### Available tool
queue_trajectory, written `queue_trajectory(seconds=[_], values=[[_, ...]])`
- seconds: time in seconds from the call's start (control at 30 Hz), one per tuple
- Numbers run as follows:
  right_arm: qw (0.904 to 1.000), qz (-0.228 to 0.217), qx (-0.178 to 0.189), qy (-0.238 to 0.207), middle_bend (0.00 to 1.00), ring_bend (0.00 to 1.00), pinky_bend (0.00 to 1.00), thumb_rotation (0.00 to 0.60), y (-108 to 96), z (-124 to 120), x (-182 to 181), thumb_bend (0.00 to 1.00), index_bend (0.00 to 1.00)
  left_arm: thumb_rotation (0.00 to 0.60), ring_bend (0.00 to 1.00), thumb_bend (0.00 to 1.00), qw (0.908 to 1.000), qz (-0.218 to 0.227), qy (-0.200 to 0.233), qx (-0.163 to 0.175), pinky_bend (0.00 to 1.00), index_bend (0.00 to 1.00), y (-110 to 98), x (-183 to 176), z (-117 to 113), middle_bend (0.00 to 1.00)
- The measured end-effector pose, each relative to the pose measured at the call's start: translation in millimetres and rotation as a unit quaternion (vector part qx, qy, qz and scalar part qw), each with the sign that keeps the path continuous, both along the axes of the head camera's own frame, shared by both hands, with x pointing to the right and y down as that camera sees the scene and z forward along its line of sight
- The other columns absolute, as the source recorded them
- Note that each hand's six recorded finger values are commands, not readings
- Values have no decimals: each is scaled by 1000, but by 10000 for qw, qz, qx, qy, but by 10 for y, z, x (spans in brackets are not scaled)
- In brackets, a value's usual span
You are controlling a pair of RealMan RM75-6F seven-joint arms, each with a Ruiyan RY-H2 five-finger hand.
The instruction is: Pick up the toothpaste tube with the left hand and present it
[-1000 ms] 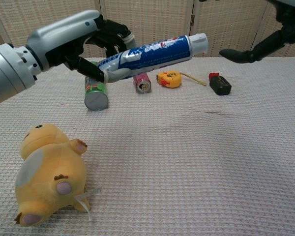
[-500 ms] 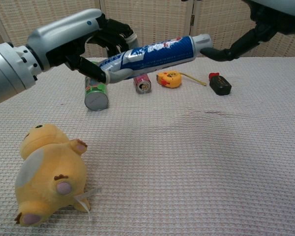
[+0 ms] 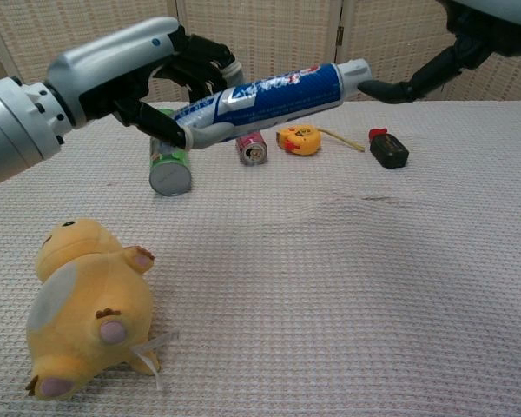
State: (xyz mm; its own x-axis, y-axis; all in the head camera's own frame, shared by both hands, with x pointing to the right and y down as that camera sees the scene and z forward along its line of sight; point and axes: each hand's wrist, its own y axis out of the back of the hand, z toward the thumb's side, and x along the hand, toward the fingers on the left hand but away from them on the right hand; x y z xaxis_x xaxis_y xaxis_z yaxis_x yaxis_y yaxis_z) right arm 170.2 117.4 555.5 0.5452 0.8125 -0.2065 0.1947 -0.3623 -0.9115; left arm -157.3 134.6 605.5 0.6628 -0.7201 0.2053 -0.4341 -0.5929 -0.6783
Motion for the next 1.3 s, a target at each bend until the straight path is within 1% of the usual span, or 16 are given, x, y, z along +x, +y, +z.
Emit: queue_trajectory(seconds=[0.4,0.67,0.93,1.03,1.13,1.3], values=[[9999,84,103,-32,171,143,39,600,-78,-61,36,394,72,600,672,695,10000,81,-22,24,356,756,15,-8,-4,732],[9997,-44,171,-193,172,145,39,600,-40,-160,-70,394,72,600,672,695,9993,213,-249,193,353,756,42,33,52,732],[9996,-160,123,-181,173,144,39,600,1,-140,-176,394,72,600,672,695,9987,250,-357,263,351,756,56,43,84,732],[9997,-110,143,-175,173,144,39,600,11,-158,-121,394,72,600,667,695,9984,232,-438,277,349,756,29,-1,114,732],[9997,10,179,-141,173,144,39,600,16,-193,24,394,72,600,658,695,9975,261,-593,299,345,754,-7,-61,172,732],[9992,286,292,-37,174,144,39,600,14,-287,356,394,72,600,639,695,9935,490,-944,400,333,741,-70,-102,309,732]])
